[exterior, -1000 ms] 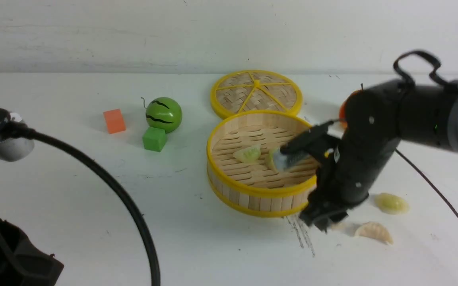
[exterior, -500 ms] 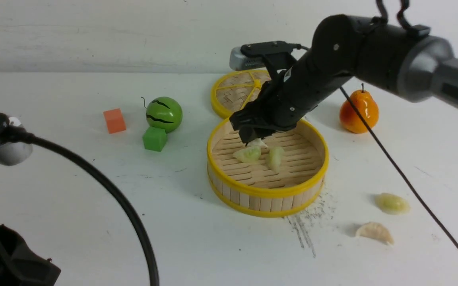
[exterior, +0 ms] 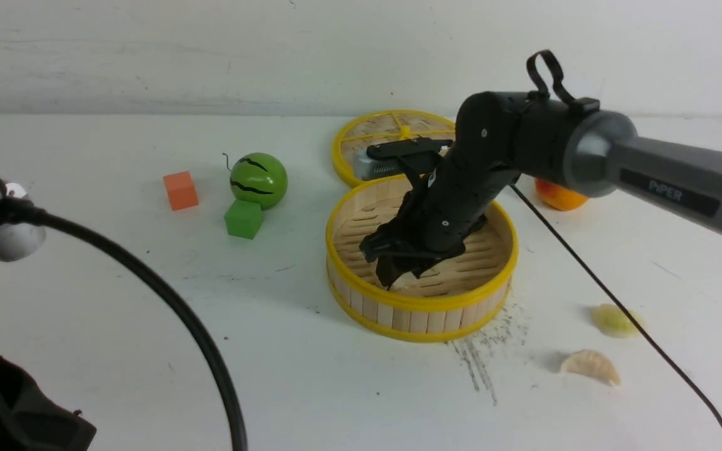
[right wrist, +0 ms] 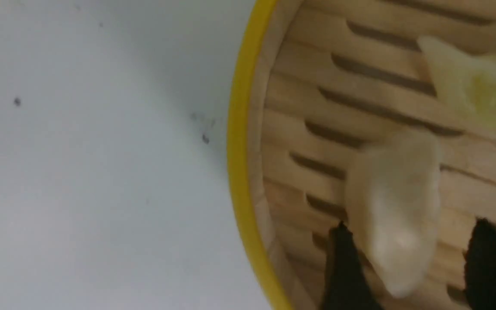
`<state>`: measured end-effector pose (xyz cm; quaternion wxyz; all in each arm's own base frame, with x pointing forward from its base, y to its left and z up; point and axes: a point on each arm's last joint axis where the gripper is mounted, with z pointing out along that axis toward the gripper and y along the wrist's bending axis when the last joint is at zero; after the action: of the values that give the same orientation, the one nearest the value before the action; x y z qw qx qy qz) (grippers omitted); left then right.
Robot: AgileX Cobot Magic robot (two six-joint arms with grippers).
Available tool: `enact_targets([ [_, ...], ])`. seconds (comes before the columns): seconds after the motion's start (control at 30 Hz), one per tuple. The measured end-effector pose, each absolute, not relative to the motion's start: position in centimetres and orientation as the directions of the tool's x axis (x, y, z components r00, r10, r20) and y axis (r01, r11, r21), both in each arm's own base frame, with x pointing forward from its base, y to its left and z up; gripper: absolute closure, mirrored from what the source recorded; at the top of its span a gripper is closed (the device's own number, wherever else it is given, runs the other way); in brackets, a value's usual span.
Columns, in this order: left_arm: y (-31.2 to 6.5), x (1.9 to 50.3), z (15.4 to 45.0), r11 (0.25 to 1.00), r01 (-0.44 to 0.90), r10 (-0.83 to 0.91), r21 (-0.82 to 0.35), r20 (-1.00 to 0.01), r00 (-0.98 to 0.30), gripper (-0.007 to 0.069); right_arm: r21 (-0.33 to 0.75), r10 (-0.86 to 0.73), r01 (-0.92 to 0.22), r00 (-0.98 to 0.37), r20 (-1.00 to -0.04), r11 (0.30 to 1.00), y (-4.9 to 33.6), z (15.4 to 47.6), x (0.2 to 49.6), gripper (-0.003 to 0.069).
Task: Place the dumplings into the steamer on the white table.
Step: 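Place the dumpling in the bamboo steamer basket with the right gripper, then reach for and grasp a dumpling lying on the table beside the steamer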
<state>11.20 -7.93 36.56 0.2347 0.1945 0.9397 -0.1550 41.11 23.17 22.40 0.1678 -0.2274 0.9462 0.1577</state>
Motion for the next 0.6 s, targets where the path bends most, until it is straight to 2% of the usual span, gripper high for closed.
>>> enact_targets([
  [0.1,-8.0,11.2,36.6,0.874,0.440,0.291,-0.208,-0.500,-0.815,0.0637,0.142,-0.470,-0.537,-0.816,-0.335,0.831,21.9,26.1,39.6,0.0219],
  [0.2,-8.0,11.1,36.6,0.870,0.447,0.298,-0.207,-0.501,-0.812,0.0636,0.069,-0.508,-0.557,-0.796,-0.329,0.828,20.7,28.5,38.7,0.0209],
  [0.23,-8.0,11.1,36.6,0.866,0.456,0.306,-0.205,-0.503,-0.808,0.0636,0.018,-0.520,-0.559,-0.782,-0.344,0.829,19.8,30.2,37.9,0.0208],
  [0.3,-8.1,11.1,36.6,0.860,0.471,0.321,-0.198,-0.507,-0.800,0.0636,-0.031,-0.529,-0.552,-0.780,-0.335,0.833,18.3,31.2,36.8,0.0209],
  [0.43,-8.1,11.1,36.6,0.854,0.483,0.334,-0.193,-0.509,-0.793,0.0633,-0.036,-0.499,-0.508,-0.826,-0.262,0.861,14.6,30.5,34.6,0.0209],
  [0.5,-8.1,11.1,36.6,0.853,0.484,0.335,-0.193,-0.509,-0.793,0.0632,-0.031,-0.489,-0.495,-0.845,-0.216,0.868,13.5,29.3,34.0,0.0209],
  [0.53,-8.1,11.1,36.6,0.853,0.485,0.336,-0.192,-0.510,-0.792,0.0631,-0.032,-0.473,-0.475,-0.865,-0.165,0.880,11.8,27.7,33.4,0.0209],
  [0.6,-8.1,11.1,36.6,0.853,0.486,0.336,-0.192,-0.510,-0.792,0.0630,-0.034,-0.459,-0.459,-0.877,-0.142,0.888,10.5,26.2,33.1,0.0209],
])
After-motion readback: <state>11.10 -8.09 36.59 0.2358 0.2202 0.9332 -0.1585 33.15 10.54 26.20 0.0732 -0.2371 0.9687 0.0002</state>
